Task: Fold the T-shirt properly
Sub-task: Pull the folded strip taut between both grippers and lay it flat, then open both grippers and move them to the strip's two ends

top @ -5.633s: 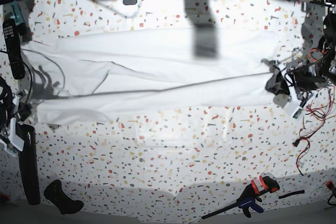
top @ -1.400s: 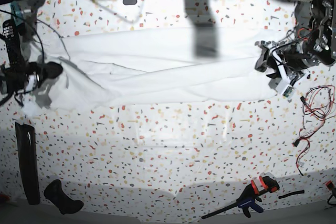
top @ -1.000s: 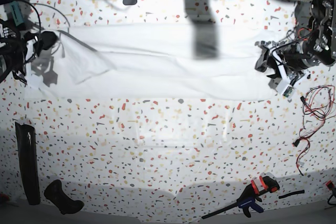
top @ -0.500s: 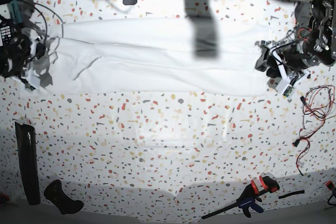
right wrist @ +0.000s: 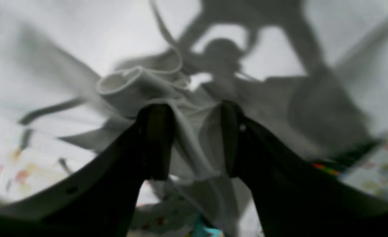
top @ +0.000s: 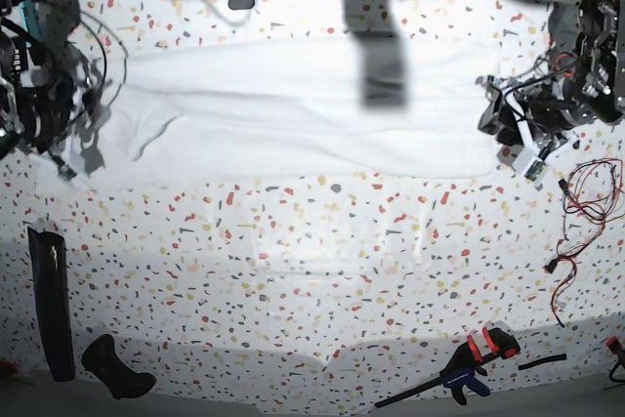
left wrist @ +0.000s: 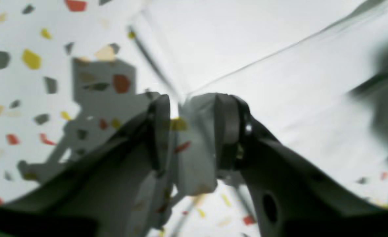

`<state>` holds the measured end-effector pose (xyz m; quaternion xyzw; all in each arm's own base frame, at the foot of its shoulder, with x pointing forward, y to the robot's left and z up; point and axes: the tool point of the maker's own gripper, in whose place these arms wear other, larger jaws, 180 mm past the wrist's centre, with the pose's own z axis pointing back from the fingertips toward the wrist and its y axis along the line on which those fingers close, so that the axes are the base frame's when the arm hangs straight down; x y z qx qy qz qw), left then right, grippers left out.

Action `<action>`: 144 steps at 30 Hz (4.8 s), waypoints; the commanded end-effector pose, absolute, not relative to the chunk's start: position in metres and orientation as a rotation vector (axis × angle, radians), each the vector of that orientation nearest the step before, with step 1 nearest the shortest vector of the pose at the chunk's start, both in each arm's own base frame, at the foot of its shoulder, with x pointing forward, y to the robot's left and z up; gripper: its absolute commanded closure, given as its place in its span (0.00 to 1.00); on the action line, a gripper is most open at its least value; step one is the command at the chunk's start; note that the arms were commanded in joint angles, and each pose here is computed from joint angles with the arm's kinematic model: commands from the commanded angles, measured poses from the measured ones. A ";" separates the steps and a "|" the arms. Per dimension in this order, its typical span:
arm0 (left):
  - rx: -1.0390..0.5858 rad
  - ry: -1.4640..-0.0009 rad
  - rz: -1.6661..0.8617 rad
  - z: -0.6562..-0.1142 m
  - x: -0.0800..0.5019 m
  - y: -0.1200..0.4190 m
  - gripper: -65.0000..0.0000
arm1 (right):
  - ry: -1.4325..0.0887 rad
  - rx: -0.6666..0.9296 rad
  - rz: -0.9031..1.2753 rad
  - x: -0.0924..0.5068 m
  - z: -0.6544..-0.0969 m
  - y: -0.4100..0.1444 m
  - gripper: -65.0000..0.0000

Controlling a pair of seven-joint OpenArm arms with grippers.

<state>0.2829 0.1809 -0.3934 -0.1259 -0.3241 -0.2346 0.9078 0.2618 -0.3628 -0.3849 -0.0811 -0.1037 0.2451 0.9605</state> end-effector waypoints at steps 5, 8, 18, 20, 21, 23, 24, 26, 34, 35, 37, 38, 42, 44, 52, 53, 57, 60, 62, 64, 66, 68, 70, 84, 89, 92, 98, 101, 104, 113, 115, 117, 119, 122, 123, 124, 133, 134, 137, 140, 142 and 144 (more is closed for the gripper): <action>-0.250 -0.834 -0.518 -0.360 0.307 0.176 0.67 | -0.406 -0.168 0.442 0.319 -0.329 -0.367 0.61; -0.249 -0.862 -0.537 -0.349 0.311 0.171 0.67 | -0.455 -0.142 0.432 0.335 -0.311 -0.361 0.61; -0.248 -0.933 -0.582 -0.324 0.318 0.158 0.67 | -0.304 0.002 0.518 0.304 -0.324 -0.340 0.61; -0.248 -0.932 -0.583 -0.324 0.318 0.158 0.67 | -0.273 -0.006 0.519 0.296 -0.331 -0.343 0.61; -0.248 -0.932 -0.583 -0.324 0.318 0.158 0.67 | -0.263 -0.016 0.520 0.294 -0.333 -0.345 0.61; -0.248 -0.932 -0.583 -0.324 0.318 0.158 0.67 | -0.252 -0.051 0.523 0.293 -0.333 -0.351 0.61; -0.248 -0.932 -0.582 -0.324 0.318 0.158 0.67 | -0.243 -0.087 0.526 0.294 -0.331 -0.358 0.61; -0.248 -0.932 -0.582 -0.324 0.318 0.158 0.67 | -0.226 -0.157 0.508 0.295 -0.328 -0.372 0.61; -0.288 -0.942 -0.566 -0.321 0.317 0.154 0.67 | -0.360 -0.030 0.488 0.317 -0.293 -0.355 0.61; -0.294 -0.944 -0.563 -0.320 0.317 0.153 0.67 | -0.385 -0.008 0.491 0.322 -0.287 -0.350 0.61; -0.310 -0.947 -0.556 -0.319 0.317 0.151 0.67 | -0.428 0.035 0.497 0.331 -0.276 -0.340 0.61; -0.328 -0.951 -0.549 -0.318 0.317 0.149 0.67 | -0.444 0.050 0.505 0.335 -0.272 -0.336 0.61; -0.476 -0.974 -0.484 -0.307 0.313 0.130 0.67 | -0.474 0.121 0.519 0.341 -0.277 -0.314 0.61; -0.503 -0.978 -0.464 -0.309 0.312 0.120 0.67 | -0.460 0.162 0.522 0.337 -0.293 -0.297 0.61; -0.534 -0.912 -0.423 -0.332 0.300 0.092 0.67 | -0.350 0.046 0.550 0.316 -0.358 -0.288 0.61; -0.536 -0.899 -0.390 -0.335 0.299 0.093 0.67 | -0.342 0.049 0.550 0.313 -0.362 -0.287 0.61; -0.672 -0.879 -0.308 -0.333 0.284 0.080 0.67 | -0.331 0.084 0.548 0.303 -0.376 -0.277 0.61; -0.741 -0.855 -0.320 -0.332 0.272 0.058 0.67 | -0.332 0.112 0.546 0.298 -0.384 -0.268 0.61; -0.715 -0.861 -0.315 -0.338 0.271 0.052 0.67 | -0.333 0.131 0.546 0.297 -0.388 -0.260 0.61; -0.639 -0.860 -0.326 -0.349 0.272 0.052 0.67 | -0.337 0.151 0.544 0.297 -0.391 -0.251 0.61; -0.563 -0.831 -0.305 -0.362 0.272 0.056 0.67 | -0.347 0.176 0.542 0.298 -0.394 -0.241 0.61; -0.500 -0.811 -0.307 -0.372 0.270 0.061 0.67 | -0.355 0.198 0.541 0.299 -0.397 -0.231 0.61; -0.449 -0.796 -0.317 -0.378 0.270 0.067 0.67 | -0.362 0.199 0.545 0.300 -0.400 -0.224 0.61; -0.196 -0.619 -0.334 -0.456 0.277 0.165 0.67 | -0.352 0.201 0.520 0.296 -0.419 -0.199 0.61; -0.153 -0.671 -0.356 -0.439 0.305 0.184 0.67 | -0.362 0.215 0.478 0.296 -0.421 -0.192 0.61; -0.140 -0.709 -0.377 -0.424 0.324 0.188 0.67 | -0.339 0.236 0.480 0.292 -0.426 -0.182 0.61; -0.105 -0.772 -0.393 -0.398 0.353 0.198 0.67 | -0.348 0.270 0.431 0.293 -0.427 -0.168 0.61; -0.083 -0.786 -0.399 -0.390 0.360 0.208 0.67 | -0.335 0.271 0.417 0.291 -0.429 -0.166 0.61; -0.066 -0.792 -0.403 -0.384 0.363 0.216 0.67 | -0.340 0.294 0.411 0.292 -0.427 -0.162 0.61; -0.047 -0.906 -0.261 -0.332 0.393 0.242 0.67 | -0.516 0.303 0.503 0.321 -0.374 -0.144 0.61; -0.037 -0.895 -0.271 -0.320 0.394 0.247 0.66 | -0.584 0.293 0.526 0.332 -0.353 -0.140 0.61; -0.050 -0.859 -0.267 -0.313 0.392 0.254 0.63 | -0.656 0.278 0.549 0.342 -0.330 -0.136 0.61; -0.018 -0.830 -0.281 -0.309 0.389 0.268 0.59 | -0.717 0.261 0.560 0.350 -0.310 -0.136 0.61; 0.027 -0.784 -0.287 -0.309 0.379 0.290 0.59 | -0.770 0.241 0.541 0.359 -0.294 -0.144 0.61; 0.019 -0.770 -0.283 -0.310 0.374 0.294 0.59 | -0.783 0.235 0.528 0.362 -0.290 -0.149 0.61; 0.001 -0.758 -0.278 -0.310 0.371 0.295 0.59 | -0.796 0.228 0.513 0.365 -0.286 -0.154 0.61; -0.229 -0.670 -0.255 -0.339 0.346 0.281 0.59 | -1.011 0.217 0.349 0.378 -0.226 -0.219 0.61; -0.235 -0.656 -0.232 -0.345 0.343 0.286 0.59 | -1.036 0.218 0.325 0.375 -0.220 -0.229 0.61; -0.297 -0.632 -0.129 -0.358 0.339 0.301 0.59 | -1.101 0.203 0.248 0.367 -0.205 -0.258 0.61; -0.387 -0.632 -0.020 -0.361 0.337 0.313 0.59 | -1.139 0.163 0.174 0.357 -0.197 -0.285 0.61; -0.440 -0.652 0.046 -0.359 0.337 0.322 0.59 | -1.161 0.154 0.137 0.351 -0.193 -0.296 0.61; -0.476 -0.674 0.121 -0.358 0.337 0.333 0.59 | -1.184 0.166 0.115 0.346 -0.189 -0.301 0.61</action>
